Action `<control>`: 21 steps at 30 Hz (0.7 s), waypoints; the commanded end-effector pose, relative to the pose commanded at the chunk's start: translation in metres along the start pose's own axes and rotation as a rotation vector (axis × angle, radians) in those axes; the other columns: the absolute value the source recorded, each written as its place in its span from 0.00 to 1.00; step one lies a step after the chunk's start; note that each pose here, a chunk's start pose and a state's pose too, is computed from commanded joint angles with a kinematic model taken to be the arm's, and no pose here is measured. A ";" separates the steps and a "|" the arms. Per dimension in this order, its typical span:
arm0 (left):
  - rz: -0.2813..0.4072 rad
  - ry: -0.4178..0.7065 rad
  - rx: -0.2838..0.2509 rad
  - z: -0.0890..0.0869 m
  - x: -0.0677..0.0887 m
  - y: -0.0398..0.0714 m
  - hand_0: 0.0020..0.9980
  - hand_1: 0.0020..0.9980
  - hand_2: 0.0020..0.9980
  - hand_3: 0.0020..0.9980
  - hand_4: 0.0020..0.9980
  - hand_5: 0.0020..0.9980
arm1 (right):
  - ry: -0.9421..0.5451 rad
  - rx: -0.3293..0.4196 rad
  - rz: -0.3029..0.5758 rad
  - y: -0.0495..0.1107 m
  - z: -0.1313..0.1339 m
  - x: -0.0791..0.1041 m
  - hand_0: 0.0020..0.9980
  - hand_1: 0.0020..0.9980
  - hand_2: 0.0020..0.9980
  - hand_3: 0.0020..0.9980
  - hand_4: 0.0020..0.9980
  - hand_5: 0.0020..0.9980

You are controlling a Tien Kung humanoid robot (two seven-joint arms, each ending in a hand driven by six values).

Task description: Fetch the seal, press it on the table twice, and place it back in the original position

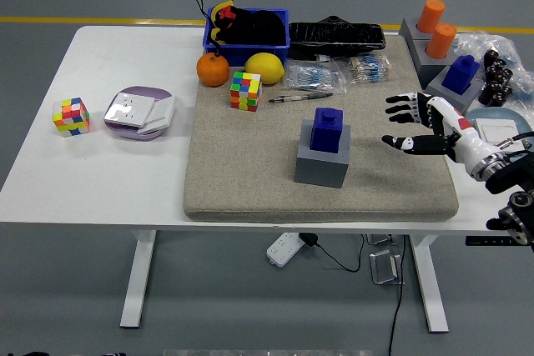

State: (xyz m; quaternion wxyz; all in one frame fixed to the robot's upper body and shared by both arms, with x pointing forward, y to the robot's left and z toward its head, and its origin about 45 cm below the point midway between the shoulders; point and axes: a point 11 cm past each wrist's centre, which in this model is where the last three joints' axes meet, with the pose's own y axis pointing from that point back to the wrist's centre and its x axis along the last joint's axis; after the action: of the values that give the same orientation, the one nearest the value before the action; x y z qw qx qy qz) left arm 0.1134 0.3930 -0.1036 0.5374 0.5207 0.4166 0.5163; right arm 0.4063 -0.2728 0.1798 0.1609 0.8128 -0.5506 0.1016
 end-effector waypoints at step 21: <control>0.001 -0.010 0.001 0.001 0.001 0.000 0.82 0.82 0.79 0.84 0.82 0.43 | 0.031 0.061 -0.139 -0.026 -0.029 -0.047 0.82 0.75 0.78 0.81 0.95 0.00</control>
State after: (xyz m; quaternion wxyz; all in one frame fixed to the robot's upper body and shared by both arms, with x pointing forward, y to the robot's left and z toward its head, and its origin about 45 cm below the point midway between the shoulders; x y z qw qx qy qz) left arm 0.1142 0.3935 -0.1031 0.5388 0.5239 0.4138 0.5138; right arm 0.4127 -0.2124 0.1865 0.1514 0.8519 -0.4869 0.1196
